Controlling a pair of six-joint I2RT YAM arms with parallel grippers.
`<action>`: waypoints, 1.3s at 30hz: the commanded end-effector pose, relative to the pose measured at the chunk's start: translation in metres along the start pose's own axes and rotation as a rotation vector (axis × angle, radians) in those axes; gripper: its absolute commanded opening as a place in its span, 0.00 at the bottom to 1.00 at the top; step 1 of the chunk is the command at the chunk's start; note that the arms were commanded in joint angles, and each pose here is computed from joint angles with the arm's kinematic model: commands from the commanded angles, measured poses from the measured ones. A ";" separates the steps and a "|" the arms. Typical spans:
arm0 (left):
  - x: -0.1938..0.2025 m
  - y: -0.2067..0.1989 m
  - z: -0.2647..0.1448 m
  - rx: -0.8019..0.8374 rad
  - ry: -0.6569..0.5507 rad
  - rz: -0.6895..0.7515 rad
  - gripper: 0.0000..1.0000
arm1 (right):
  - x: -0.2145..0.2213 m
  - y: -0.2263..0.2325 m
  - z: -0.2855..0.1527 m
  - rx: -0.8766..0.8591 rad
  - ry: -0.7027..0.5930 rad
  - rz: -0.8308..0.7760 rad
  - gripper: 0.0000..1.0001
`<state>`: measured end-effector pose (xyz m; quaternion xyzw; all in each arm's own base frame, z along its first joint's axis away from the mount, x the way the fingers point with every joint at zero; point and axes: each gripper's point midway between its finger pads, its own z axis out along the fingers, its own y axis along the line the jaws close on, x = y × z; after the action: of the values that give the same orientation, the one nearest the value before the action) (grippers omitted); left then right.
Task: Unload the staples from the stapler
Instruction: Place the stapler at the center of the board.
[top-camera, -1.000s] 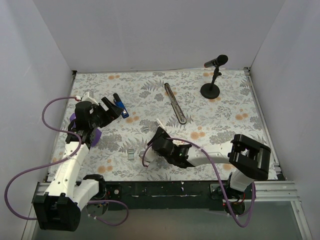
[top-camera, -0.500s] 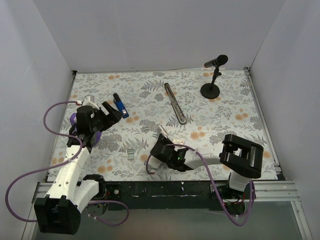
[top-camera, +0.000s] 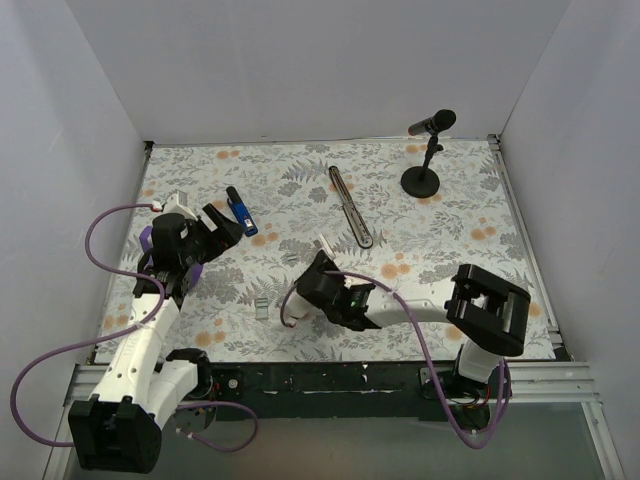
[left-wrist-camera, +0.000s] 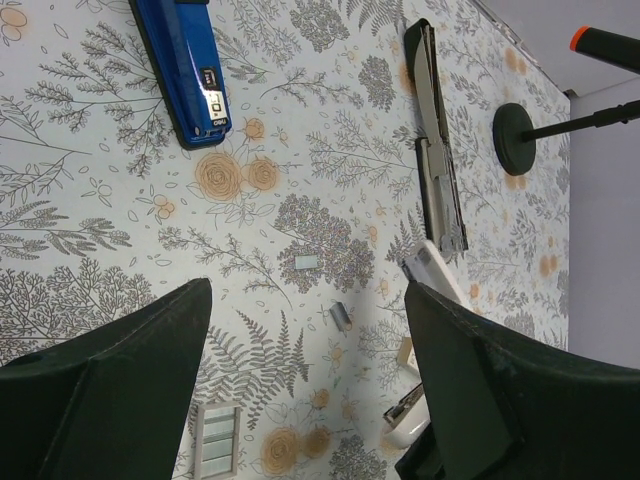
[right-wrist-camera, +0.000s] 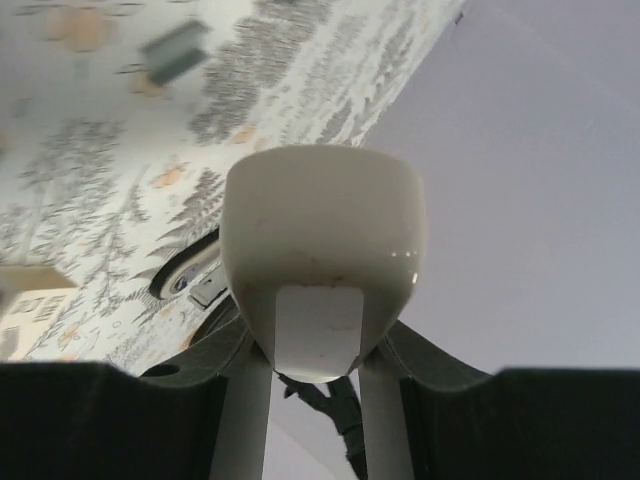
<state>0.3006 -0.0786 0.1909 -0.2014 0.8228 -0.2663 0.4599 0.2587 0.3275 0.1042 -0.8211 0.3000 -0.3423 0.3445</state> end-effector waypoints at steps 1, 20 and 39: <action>-0.005 0.001 -0.003 0.000 -0.030 0.017 0.79 | 0.034 -0.075 -0.024 0.160 -0.005 0.390 0.01; 0.003 0.003 0.000 0.012 -0.006 0.002 0.79 | 0.241 0.004 0.026 0.397 -0.007 1.746 0.01; 0.006 0.010 0.007 -0.017 0.014 -0.005 0.79 | 0.256 0.017 0.097 0.486 -0.190 1.976 0.25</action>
<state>0.2988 -0.0796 0.1752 -0.2044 0.8308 -0.2649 0.4447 0.4618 0.1540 0.0853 -0.1631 0.7933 0.0746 0.5818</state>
